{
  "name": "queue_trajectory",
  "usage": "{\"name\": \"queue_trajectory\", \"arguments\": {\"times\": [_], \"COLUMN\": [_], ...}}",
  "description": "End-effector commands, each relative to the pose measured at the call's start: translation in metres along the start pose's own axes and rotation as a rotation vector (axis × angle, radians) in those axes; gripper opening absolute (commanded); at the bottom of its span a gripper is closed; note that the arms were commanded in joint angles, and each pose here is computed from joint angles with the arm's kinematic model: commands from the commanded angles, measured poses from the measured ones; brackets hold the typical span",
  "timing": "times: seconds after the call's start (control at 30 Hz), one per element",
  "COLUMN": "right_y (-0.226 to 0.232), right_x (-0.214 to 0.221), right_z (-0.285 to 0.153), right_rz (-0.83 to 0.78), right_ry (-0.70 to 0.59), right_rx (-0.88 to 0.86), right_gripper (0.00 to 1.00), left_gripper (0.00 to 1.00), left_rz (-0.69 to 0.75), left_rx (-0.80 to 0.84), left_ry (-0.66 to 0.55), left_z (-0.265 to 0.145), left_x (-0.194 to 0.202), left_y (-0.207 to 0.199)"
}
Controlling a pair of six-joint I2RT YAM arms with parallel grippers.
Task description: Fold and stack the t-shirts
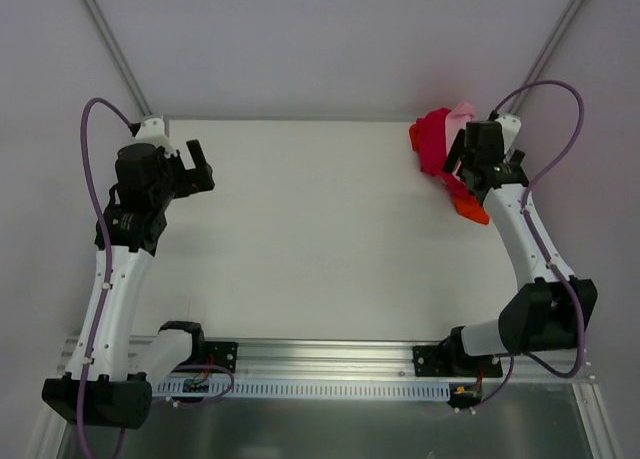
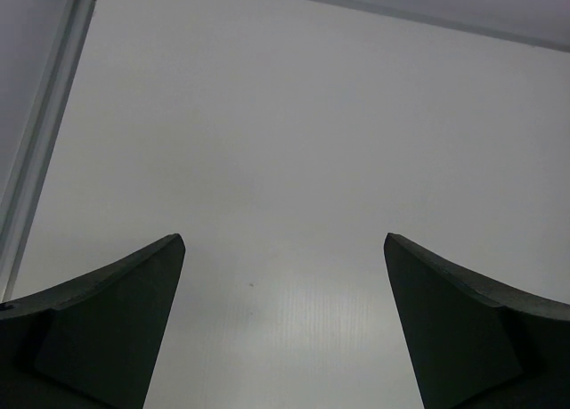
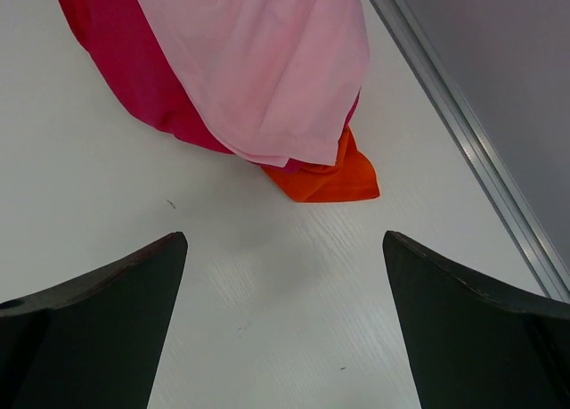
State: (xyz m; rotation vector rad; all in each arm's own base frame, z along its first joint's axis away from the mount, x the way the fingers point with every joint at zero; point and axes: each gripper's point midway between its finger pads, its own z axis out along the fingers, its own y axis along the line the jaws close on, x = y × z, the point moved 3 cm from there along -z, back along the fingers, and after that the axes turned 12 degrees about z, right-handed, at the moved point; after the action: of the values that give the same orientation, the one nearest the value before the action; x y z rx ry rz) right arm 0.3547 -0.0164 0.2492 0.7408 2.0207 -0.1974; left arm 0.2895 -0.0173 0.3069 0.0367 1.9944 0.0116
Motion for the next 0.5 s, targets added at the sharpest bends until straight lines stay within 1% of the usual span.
{"name": "queue_trajectory", "arguments": {"times": [0.0, 0.1, 0.13, 0.17, 0.2, 0.23, 0.27, 0.3, 0.33, 0.37, 0.43, 0.47], "right_y": [0.019, 0.023, 0.025, 0.026, 0.026, 0.034, 0.04, 0.04, 0.048, 0.048, 0.046, 0.05], "right_x": [-0.011, -0.016, -0.025, -0.028, -0.026, -0.039, -0.041, -0.037, -0.045, -0.046, -0.046, -0.05], "right_z": [0.01, 0.023, 0.024, 0.028, 0.039, 0.039, 0.042, 0.055, 0.056, 0.061, 0.077, 0.08], "right_rz": [-0.023, -0.058, -0.065, -0.108, -0.125, -0.127, -0.14, -0.174, -0.182, -0.193, -0.194, -0.185], "right_ry": [0.059, 0.052, 0.033, 0.033, 0.055, 0.042, 0.058, 0.089, 0.082, 0.083, 0.103, 0.109], "right_rx": [-0.083, -0.055, -0.051, -0.055, -0.045, -0.074, -0.101, -0.091, -0.124, -0.116, -0.096, -0.118], "right_gripper": [1.0, 1.0, 1.0, 1.0, 1.0, 1.0, 1.0, 1.0, 1.0, 1.0, 1.0, 1.0], "left_gripper": [0.99, 0.99, 0.99, 0.99, 0.99, 0.99, 0.99, 0.99, 0.99, 0.99, 0.99, 0.99], "left_rz": [-0.014, 0.002, 0.004, 0.011, 0.022, 0.02, 0.02, 0.014, 0.015, 0.014, 0.005, -0.003], "left_rx": [-0.088, -0.073, -0.038, -0.008, 0.021, 0.069, 0.086, 0.098, 0.112, 0.112, 0.111, 0.106], "left_ry": [-0.047, -0.001, 0.007, 0.007, 0.003, -0.008, -0.007, -0.009, -0.014, -0.009, -0.007, 0.005], "left_z": [0.003, 0.006, 0.006, 0.006, 0.006, 0.006, 0.006, 0.007, 0.008, 0.01, 0.012, 0.014], "left_x": [-0.006, 0.003, 0.004, 0.004, 0.004, 0.002, 0.003, 0.003, 0.002, 0.002, 0.002, 0.004], "left_y": [0.014, 0.012, 0.007, 0.003, -0.001, -0.008, -0.01, -0.012, -0.014, -0.014, -0.014, -0.014]}}
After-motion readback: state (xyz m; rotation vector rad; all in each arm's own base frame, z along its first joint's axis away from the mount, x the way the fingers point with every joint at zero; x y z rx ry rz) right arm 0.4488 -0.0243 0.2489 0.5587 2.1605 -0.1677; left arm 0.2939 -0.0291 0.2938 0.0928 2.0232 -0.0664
